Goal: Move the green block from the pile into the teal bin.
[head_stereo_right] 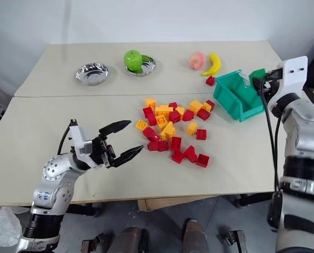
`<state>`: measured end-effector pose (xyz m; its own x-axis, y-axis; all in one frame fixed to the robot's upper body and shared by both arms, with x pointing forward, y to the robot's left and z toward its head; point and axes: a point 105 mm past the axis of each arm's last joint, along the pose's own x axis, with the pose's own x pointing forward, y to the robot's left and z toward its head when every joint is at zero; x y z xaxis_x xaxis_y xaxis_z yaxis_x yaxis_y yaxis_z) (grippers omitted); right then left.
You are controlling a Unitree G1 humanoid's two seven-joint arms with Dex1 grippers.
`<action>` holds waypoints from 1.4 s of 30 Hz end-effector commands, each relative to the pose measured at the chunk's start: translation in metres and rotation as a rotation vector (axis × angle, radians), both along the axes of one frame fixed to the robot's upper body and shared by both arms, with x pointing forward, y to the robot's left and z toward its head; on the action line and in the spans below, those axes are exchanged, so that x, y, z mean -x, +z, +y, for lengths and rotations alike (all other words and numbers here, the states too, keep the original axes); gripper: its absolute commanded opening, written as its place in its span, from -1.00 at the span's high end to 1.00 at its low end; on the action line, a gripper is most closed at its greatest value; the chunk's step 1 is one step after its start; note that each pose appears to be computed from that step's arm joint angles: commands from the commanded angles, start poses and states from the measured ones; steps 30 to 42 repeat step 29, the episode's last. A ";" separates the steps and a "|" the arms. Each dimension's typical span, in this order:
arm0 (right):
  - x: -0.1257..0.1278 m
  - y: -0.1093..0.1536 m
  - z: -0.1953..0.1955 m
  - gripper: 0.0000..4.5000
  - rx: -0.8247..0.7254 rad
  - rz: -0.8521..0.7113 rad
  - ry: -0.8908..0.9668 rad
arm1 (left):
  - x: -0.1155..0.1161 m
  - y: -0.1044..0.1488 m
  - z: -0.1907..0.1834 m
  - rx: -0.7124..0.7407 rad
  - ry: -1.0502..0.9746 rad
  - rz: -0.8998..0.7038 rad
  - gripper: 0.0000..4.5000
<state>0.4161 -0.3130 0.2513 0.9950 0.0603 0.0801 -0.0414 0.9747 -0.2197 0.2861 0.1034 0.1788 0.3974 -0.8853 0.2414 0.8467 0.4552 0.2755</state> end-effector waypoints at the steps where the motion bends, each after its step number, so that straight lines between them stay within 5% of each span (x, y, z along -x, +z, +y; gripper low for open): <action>1: -0.008 0.003 -0.005 0.34 0.046 0.010 -0.006 | 0.001 0.011 -0.004 0.001 -0.021 -0.056 -1.00; 4: -0.014 -0.003 -0.001 0.34 0.000 0.032 0.035 | 0.001 0.011 -0.001 -0.006 -0.014 -0.060 -1.00; 13: 0.000 0.006 0.003 -0.99 0.083 -0.062 0.173 | -0.002 0.005 0.033 -0.026 0.122 -0.060 -1.00; 19: 0.055 -0.007 0.044 -0.99 0.085 -0.178 0.587 | -0.012 -0.009 0.073 -0.063 0.332 0.002 -1.00; 27: 0.136 -0.095 0.076 -0.99 0.135 0.095 0.905 | 0.004 -0.019 0.091 -0.199 0.367 0.024 -1.00; 42: 0.141 -0.103 0.074 -0.99 0.153 0.095 0.879 | 0.006 -0.021 0.095 -0.229 0.381 0.019 -1.00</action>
